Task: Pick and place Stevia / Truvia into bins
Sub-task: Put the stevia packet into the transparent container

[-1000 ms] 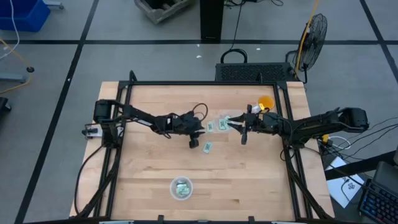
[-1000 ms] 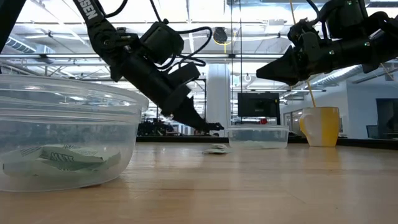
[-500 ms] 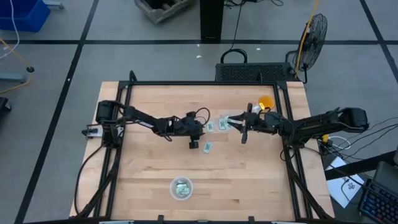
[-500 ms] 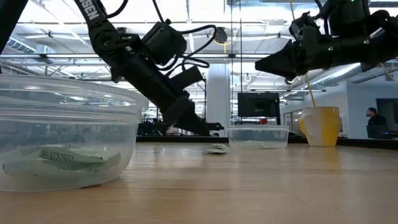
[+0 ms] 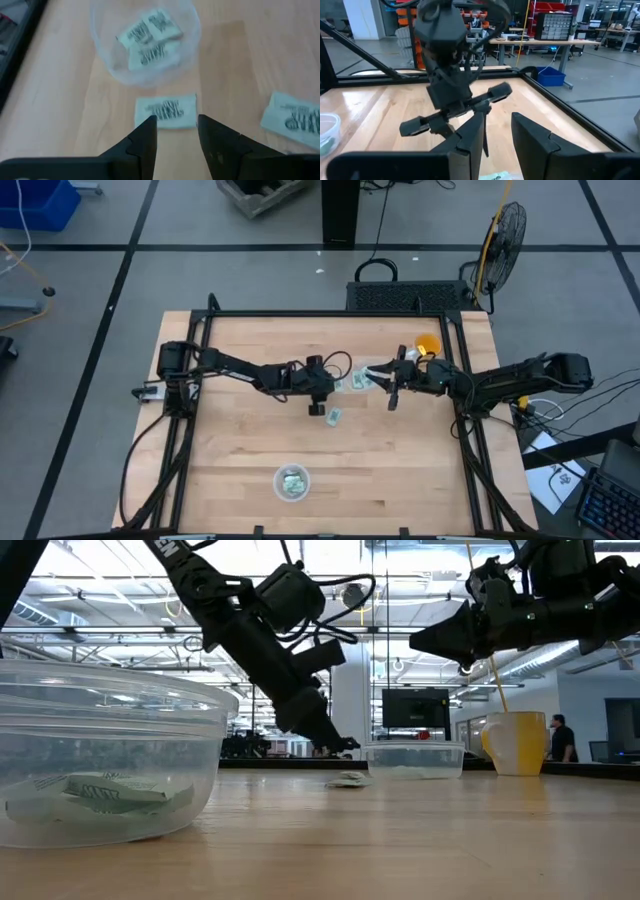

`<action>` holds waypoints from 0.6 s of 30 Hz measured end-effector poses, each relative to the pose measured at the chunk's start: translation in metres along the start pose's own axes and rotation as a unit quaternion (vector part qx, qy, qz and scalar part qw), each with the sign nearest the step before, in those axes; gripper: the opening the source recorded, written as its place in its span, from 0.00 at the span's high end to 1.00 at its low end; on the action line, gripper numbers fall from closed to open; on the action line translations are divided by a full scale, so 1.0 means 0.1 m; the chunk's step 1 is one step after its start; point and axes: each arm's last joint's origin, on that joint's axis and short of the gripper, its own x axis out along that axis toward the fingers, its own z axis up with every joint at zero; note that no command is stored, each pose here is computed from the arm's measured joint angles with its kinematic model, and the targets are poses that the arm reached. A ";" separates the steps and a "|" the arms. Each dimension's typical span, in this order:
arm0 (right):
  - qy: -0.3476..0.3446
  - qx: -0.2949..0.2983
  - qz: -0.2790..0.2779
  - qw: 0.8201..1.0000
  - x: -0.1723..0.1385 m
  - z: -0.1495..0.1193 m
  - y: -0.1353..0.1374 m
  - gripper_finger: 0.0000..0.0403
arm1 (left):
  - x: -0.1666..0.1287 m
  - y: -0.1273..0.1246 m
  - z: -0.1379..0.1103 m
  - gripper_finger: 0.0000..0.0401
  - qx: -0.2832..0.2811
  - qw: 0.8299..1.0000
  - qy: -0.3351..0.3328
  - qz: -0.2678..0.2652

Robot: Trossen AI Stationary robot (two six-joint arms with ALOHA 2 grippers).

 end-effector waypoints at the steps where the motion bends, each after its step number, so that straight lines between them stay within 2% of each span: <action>1: 0.000 0.000 0.000 1.000 0.00 0.00 0.00 0.77 | 0.00 0.00 -0.01 0.63 0.000 1.000 0.005 -0.001; 5: 0.002 -0.001 0.000 1.000 0.00 0.00 0.00 0.77 | 0.09 -0.06 -0.10 0.63 0.030 0.999 0.027 -0.004; 9: 0.001 0.000 0.000 1.000 0.00 0.00 0.00 0.77 | 0.09 -0.08 -0.09 0.63 0.073 0.997 0.032 0.027; 13: 0.000 -0.003 0.000 1.000 0.00 0.00 0.00 0.77 | 0.10 -0.10 -0.10 0.63 0.077 0.997 0.028 0.003; 18: 0.000 -0.003 0.000 1.000 0.00 0.00 0.00 0.77 | 0.22 -0.15 -0.16 0.63 0.080 0.996 0.026 -0.002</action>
